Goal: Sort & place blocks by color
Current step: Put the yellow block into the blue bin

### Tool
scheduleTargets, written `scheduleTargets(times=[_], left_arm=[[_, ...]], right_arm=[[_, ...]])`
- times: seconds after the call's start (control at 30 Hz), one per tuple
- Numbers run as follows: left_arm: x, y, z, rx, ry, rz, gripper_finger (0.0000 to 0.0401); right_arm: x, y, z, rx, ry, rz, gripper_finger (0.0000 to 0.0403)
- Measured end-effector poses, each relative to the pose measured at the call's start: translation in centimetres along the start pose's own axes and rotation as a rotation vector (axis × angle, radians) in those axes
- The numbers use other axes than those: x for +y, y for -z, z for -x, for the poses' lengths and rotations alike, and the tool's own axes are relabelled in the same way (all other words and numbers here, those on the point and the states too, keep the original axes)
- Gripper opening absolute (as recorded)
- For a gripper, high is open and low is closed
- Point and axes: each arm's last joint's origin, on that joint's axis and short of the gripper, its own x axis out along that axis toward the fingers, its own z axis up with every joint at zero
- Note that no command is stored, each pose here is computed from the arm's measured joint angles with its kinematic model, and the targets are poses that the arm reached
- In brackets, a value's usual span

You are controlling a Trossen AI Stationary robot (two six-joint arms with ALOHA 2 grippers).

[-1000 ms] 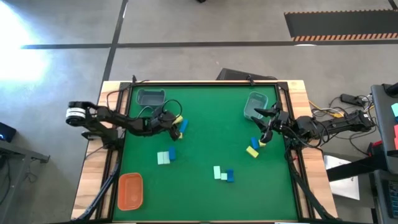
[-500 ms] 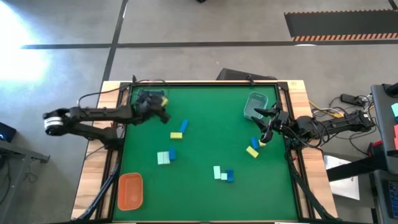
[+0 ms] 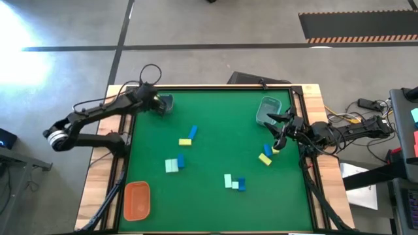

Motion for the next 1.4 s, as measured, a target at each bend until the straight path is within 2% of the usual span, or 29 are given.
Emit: scheduleTargets(times=[0.23, 0.57, 0.87, 1.2, 1.4], left_arm=[[0.7, -2.3, 0.2, 0.298, -0.046, -0.066, 0.0125], [0.7, -4.1, -2.4, 0.515, -0.040, -0.144, 0.0125], [0.1, -4.6, -4.8, 0.572, -0.034, -0.200, 0.0125], [0.0, -5.2, -4.9, 0.551, -0.024, -0.220, 0.0126], [0.0, -5.4, -4.9, 0.533, -0.023, -0.214, 0.0159]], right_arm=[[0.0, 0.0, 0.0, -0.003, 0.000, -0.002, 0.0180], [0.0, 0.0, 0.0, -0.002, 0.000, -0.003, 0.0180], [0.0, 0.0, 0.0, -0.002, 0.000, -0.014, 0.0180], [0.0, 0.0, 0.0, -0.002, 0.000, -0.030, 0.0180], [0.0, 0.0, 0.0, -0.002, 0.000, -0.030, 0.0180]])
